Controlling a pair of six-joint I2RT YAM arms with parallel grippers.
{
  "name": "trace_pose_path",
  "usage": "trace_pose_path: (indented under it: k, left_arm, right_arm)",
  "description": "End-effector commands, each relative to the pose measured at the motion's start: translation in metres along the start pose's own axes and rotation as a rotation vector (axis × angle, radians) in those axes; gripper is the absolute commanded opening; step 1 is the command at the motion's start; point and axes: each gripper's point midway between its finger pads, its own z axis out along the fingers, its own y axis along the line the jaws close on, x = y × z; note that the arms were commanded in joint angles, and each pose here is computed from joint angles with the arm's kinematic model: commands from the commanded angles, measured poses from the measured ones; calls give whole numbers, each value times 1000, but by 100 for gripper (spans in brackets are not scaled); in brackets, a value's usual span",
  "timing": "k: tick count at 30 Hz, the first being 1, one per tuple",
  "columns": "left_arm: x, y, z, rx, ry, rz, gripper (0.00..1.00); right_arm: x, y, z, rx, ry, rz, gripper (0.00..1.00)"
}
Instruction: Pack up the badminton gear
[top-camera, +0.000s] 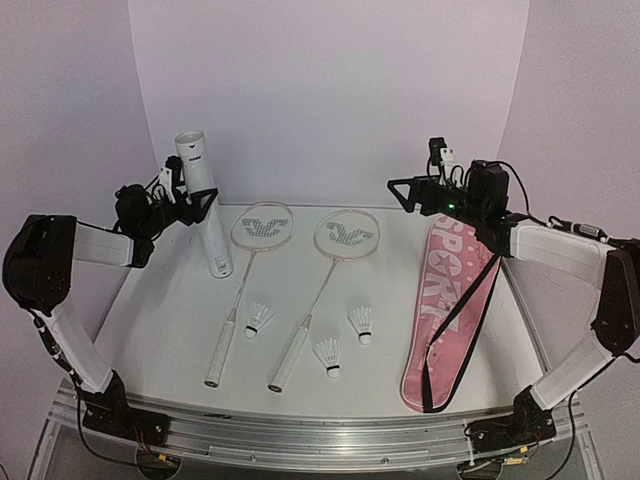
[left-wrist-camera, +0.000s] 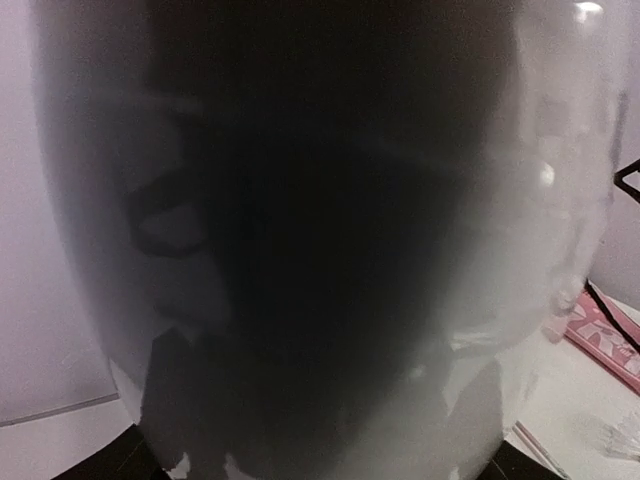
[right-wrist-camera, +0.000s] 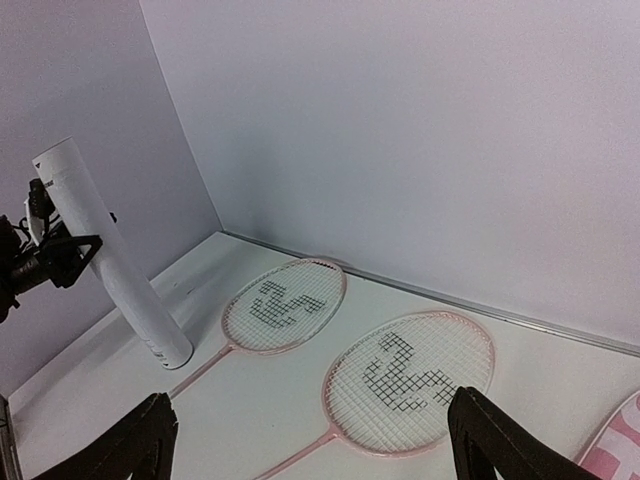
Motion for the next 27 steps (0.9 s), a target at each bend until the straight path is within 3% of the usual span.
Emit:
trace_pose_path:
  k: [1,6,12,21,27]
  left_arm:
    - [-31,-8,3,62,-84,73,67]
    - [-35,-15,-1,83,-87,87,49]
    - [-44,-39,-11,187,-46,184,43]
    - [-34,-82,-41,401,194,267,29]
    - [-3,-140,-80,580,340,461,25]
  right_arm:
    - [-23,12,1,-40,-62,-20,92]
    - [-27,15,0,-43,-71,-5,91]
    - [-46,25,-1,-35,-98,75,90]
    - [-63,84,9,-16,101,227,83]
    - [-49,148,9,-51,217,258,74]
